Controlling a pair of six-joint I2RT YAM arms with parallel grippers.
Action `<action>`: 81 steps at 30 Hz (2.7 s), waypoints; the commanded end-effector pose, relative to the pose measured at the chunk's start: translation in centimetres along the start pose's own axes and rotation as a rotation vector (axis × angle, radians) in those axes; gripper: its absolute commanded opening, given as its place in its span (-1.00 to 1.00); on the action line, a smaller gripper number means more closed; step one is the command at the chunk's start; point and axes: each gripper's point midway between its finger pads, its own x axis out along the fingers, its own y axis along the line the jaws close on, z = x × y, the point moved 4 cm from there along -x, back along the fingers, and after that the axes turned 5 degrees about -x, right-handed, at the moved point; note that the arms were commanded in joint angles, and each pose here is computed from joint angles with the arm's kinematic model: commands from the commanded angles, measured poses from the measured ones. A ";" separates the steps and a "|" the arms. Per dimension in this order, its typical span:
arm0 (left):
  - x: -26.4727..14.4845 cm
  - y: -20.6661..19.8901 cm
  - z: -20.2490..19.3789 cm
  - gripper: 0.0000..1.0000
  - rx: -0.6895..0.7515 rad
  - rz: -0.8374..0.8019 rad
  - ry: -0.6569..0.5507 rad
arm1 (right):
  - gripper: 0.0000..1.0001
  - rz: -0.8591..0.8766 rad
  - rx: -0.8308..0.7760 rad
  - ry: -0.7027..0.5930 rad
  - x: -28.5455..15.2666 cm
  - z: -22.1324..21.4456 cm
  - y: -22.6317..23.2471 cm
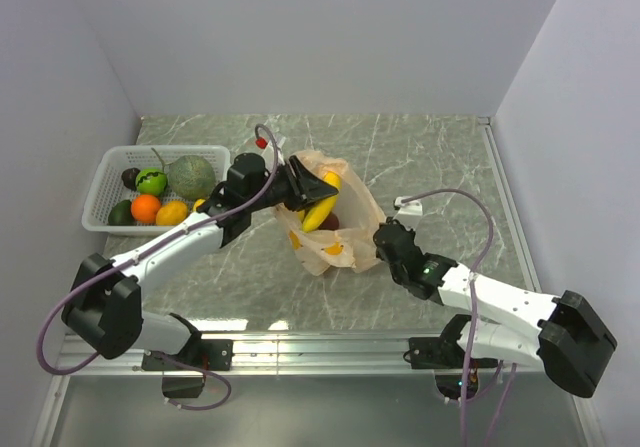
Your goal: Untie the knot of the plastic bag and take out the fruit
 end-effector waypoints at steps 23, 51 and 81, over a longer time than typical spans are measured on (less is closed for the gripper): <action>-11.6 -9.9 -5.7 -0.68 0.744 -0.567 0.400 | -1.00 -0.124 0.180 -0.012 1.8 3.9 -5.0; -27.3 16.8 21.7 -0.11 0.064 1.130 -1.006 | -1.00 0.014 0.224 -0.109 -1.4 5.3 -4.9; -9.5 -4.6 -2.2 0.91 0.805 0.120 -0.072 | -0.81 0.096 0.057 -0.172 -3.1 6.5 -3.0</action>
